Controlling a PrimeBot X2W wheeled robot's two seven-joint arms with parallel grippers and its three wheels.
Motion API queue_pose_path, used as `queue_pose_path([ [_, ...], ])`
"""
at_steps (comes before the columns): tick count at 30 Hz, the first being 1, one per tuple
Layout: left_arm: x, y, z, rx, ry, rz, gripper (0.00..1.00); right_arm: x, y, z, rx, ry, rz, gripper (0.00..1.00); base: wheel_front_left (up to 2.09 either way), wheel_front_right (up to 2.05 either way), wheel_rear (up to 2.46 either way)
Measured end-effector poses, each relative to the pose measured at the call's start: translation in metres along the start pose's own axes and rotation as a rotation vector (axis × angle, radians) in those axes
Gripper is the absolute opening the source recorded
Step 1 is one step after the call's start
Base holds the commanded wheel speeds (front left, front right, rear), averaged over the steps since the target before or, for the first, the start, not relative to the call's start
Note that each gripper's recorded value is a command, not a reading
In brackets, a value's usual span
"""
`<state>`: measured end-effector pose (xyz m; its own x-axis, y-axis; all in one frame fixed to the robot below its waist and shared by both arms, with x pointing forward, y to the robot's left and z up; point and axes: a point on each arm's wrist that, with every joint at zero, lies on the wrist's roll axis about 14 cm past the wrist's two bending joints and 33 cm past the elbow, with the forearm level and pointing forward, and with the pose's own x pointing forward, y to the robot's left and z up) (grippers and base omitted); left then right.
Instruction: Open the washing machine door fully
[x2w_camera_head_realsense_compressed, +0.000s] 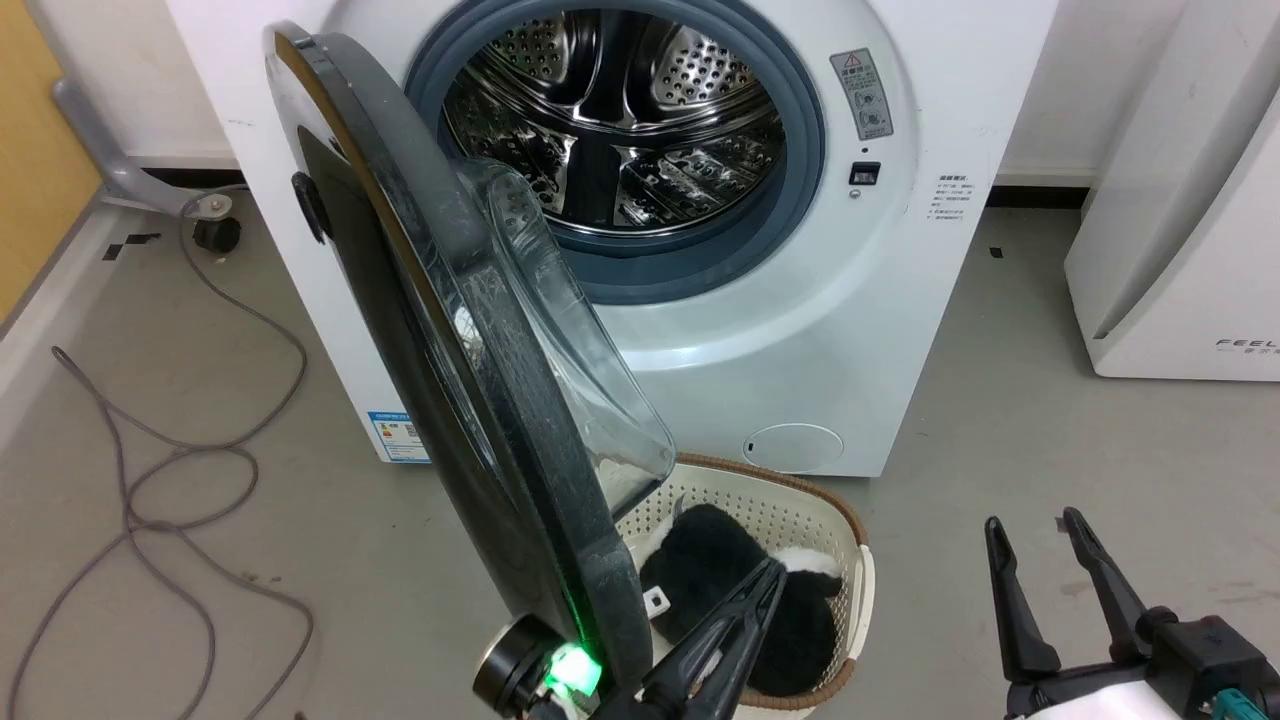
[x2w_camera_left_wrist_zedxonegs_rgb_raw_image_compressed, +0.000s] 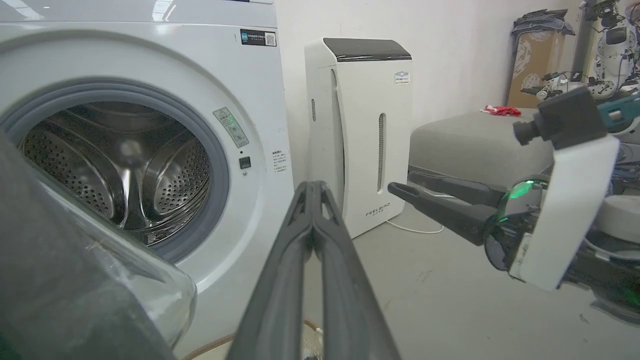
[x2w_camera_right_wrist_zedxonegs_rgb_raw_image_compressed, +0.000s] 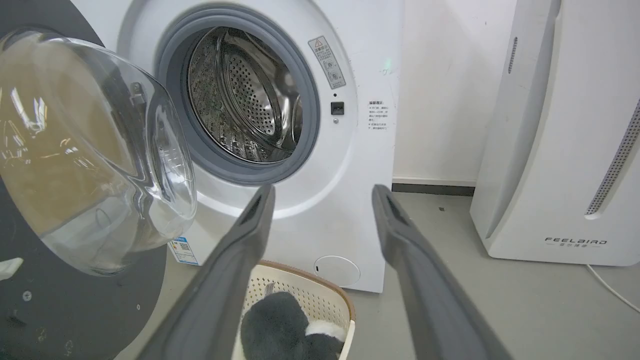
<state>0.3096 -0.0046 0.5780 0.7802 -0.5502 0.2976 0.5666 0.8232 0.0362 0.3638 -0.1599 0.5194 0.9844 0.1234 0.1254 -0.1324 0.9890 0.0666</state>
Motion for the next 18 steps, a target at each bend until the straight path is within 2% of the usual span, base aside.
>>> queue_pose_path([
  [10, -0.020, 0.024, -0.026, 0.000, 0.093, 0.108, 0.00, 0.005, 0.009, -0.007, 0.007, 0.020, 0.029, 1.00, 0.00, 0.00, 0.00],
  [18, -0.031, 0.041, -0.029, 0.014, 0.114, 0.178, 0.00, 0.012, 0.024, -0.011, 0.024, 0.028, 0.075, 1.00, 0.00, 0.00, 0.00],
])
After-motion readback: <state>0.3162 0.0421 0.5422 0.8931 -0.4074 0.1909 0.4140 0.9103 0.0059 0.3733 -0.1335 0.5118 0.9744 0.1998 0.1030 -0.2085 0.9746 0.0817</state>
